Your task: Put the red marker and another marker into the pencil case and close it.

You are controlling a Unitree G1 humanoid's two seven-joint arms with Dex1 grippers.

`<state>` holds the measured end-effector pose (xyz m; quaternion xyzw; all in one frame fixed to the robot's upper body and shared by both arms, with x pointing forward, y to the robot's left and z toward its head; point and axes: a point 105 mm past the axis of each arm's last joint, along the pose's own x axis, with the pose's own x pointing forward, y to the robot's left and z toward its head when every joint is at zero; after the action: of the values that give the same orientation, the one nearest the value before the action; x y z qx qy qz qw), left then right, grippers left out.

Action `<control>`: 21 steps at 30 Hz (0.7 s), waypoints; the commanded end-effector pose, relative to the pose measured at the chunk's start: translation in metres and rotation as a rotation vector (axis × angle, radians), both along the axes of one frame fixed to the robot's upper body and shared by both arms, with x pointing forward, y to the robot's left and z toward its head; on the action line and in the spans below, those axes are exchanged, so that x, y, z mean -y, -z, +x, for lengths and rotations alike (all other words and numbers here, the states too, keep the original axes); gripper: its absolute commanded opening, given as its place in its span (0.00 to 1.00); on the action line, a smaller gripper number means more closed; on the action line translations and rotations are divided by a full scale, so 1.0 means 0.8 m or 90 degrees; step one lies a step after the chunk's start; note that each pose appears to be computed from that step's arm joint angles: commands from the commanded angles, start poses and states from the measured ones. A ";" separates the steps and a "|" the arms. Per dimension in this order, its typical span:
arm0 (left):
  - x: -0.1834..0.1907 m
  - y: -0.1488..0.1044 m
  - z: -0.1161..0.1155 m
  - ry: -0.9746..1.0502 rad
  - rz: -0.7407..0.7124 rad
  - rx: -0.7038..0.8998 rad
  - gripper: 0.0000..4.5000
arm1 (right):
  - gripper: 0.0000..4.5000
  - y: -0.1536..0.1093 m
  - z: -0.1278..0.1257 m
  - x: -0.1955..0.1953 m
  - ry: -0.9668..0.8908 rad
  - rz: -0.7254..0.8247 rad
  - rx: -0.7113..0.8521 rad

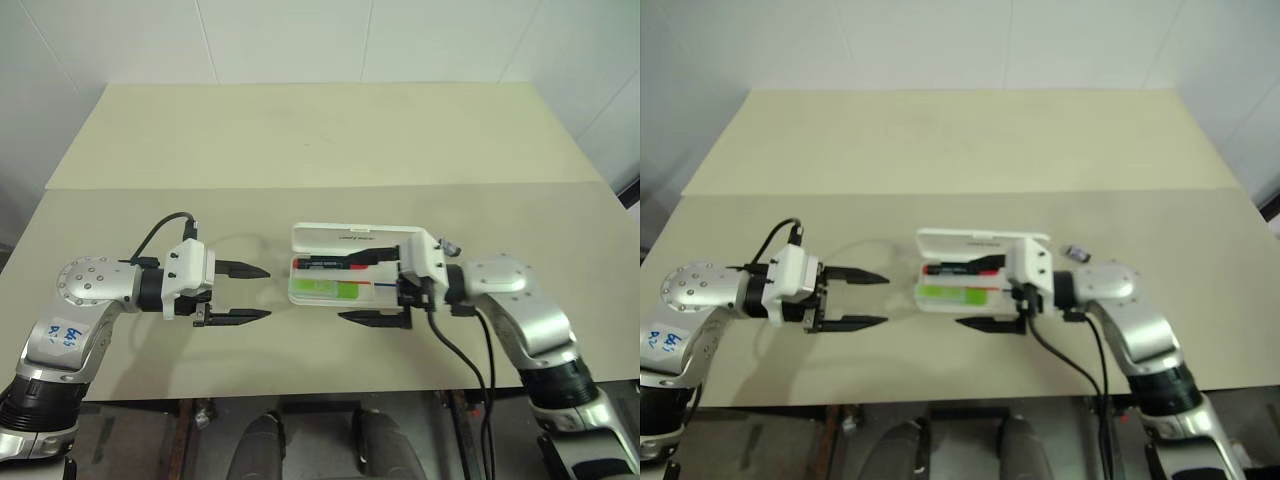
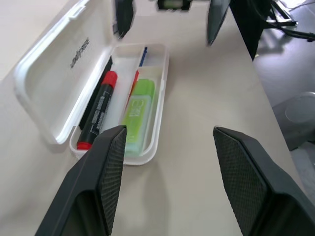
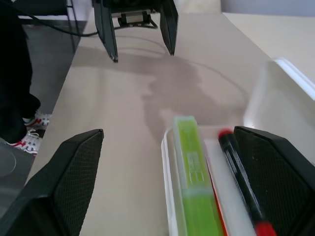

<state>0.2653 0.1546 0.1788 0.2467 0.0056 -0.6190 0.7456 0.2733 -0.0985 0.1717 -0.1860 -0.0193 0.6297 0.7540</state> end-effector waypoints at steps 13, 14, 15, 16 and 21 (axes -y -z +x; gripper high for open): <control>0.050 -0.017 0.006 0.063 -0.069 0.006 0.67 | 1.00 -0.005 0.035 0.160 0.300 -0.063 0.021; 0.053 -0.017 0.008 0.066 -0.072 0.006 0.67 | 1.00 -0.004 0.039 0.164 0.311 -0.063 0.023; 0.057 -0.017 0.008 0.069 -0.075 0.006 0.67 | 1.00 -0.002 0.044 0.168 0.321 -0.062 0.024; 0.061 -0.018 0.009 0.073 -0.080 0.005 0.67 | 1.00 0.000 0.050 0.172 0.331 -0.060 0.023; 0.072 -0.019 0.009 0.080 -0.089 -0.003 0.67 | 1.00 0.008 0.073 0.184 0.369 -0.043 0.020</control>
<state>0.2740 0.1012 0.1887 0.1872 -0.0401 -0.6629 0.7238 0.3277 -0.2440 0.1604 -0.2109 0.0590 0.3940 0.8927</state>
